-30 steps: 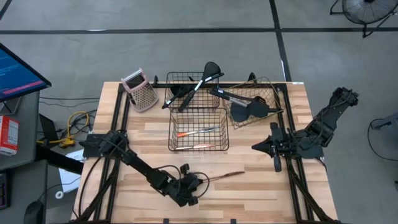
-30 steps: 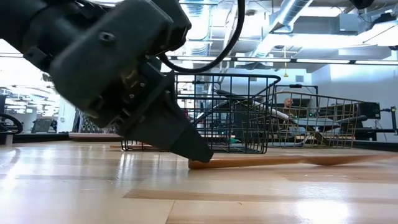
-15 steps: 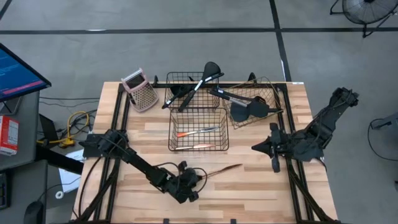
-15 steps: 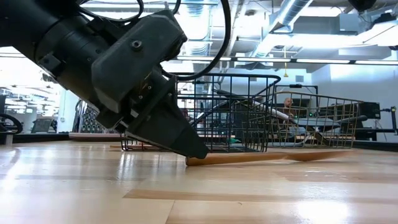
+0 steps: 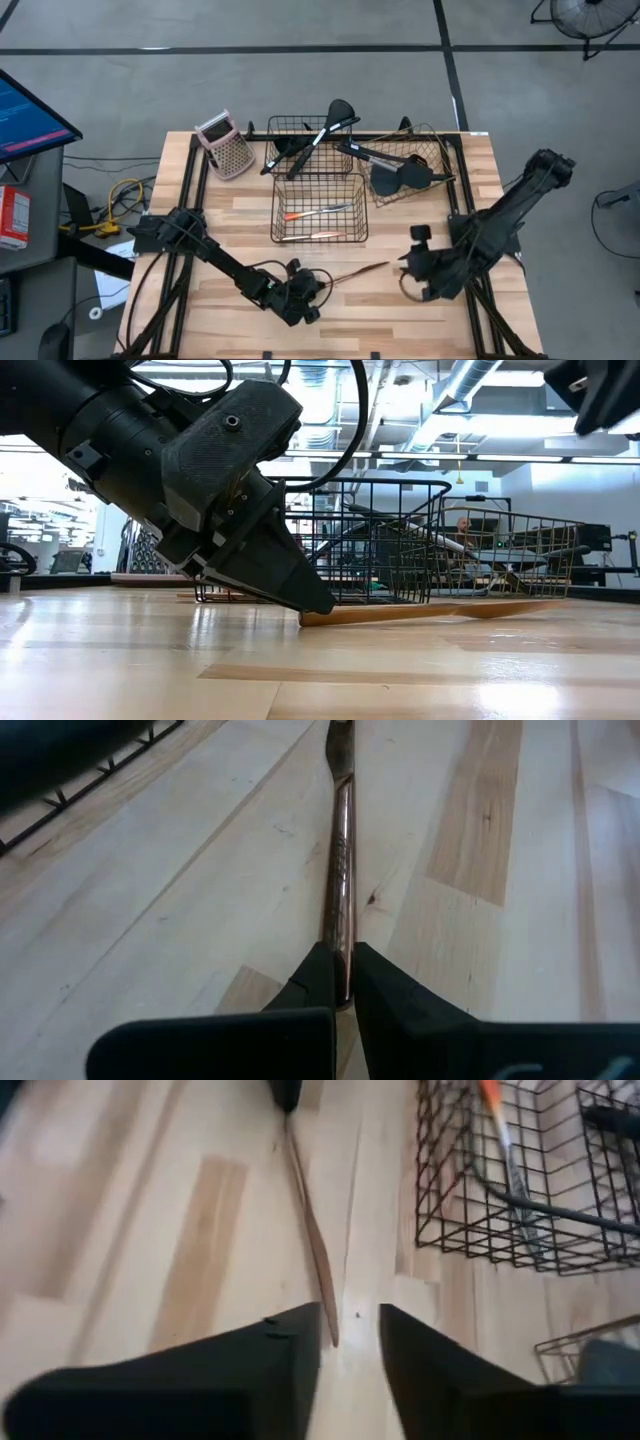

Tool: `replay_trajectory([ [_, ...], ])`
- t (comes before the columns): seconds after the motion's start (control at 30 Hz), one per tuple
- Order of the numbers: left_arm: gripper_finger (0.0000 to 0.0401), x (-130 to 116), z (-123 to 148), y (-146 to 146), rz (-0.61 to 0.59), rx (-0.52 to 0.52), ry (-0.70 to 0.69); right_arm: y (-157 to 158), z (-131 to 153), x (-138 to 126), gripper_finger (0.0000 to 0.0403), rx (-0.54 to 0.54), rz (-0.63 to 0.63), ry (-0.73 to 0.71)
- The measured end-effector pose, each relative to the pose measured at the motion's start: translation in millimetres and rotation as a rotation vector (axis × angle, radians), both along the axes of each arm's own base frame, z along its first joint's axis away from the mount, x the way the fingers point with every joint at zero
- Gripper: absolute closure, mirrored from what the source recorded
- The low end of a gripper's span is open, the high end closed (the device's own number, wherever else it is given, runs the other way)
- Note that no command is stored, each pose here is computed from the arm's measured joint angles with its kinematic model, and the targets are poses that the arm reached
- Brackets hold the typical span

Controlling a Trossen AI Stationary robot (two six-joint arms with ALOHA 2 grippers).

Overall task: Pick & Place Kitchen Items
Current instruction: Put the table knife into the bottom wire basket

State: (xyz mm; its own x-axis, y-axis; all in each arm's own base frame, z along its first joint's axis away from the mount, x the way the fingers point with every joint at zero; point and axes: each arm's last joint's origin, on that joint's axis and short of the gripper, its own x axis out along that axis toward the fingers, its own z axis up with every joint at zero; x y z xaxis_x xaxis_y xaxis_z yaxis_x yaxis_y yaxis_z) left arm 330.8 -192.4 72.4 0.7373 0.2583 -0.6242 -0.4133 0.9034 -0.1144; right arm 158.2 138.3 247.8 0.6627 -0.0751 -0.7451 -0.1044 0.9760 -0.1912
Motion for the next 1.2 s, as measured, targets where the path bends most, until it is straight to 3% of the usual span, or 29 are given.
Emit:
replay_trajectory([
  [0.23, 0.0401, 0.1, 0.0, -0.1, -0.002, -0.004, -0.001, 15.1, -37.3, 15.8, 0.0209, -0.183, 0.117, 0.088],
  [0.37, 0.0401, 0.1, 0.1, -0.4, -0.005, -0.006, -0.001, 19.9, -62.4, 20.2, 0.0175, -0.155, 0.137, 0.036],
  [0.77, 0.0401, 0.2, 0.3, -0.7, -0.008, -0.008, -0.003, -14.7, -127.6, 8.1, 0.0192, -0.070, 0.075, -0.058],
  [1.2, 0.0401, 1.6, 0.5, 0.3, -0.007, -0.017, -0.008, -45.9, -157.2, 0.5, 0.0208, -0.051, 0.068, -0.095],
])
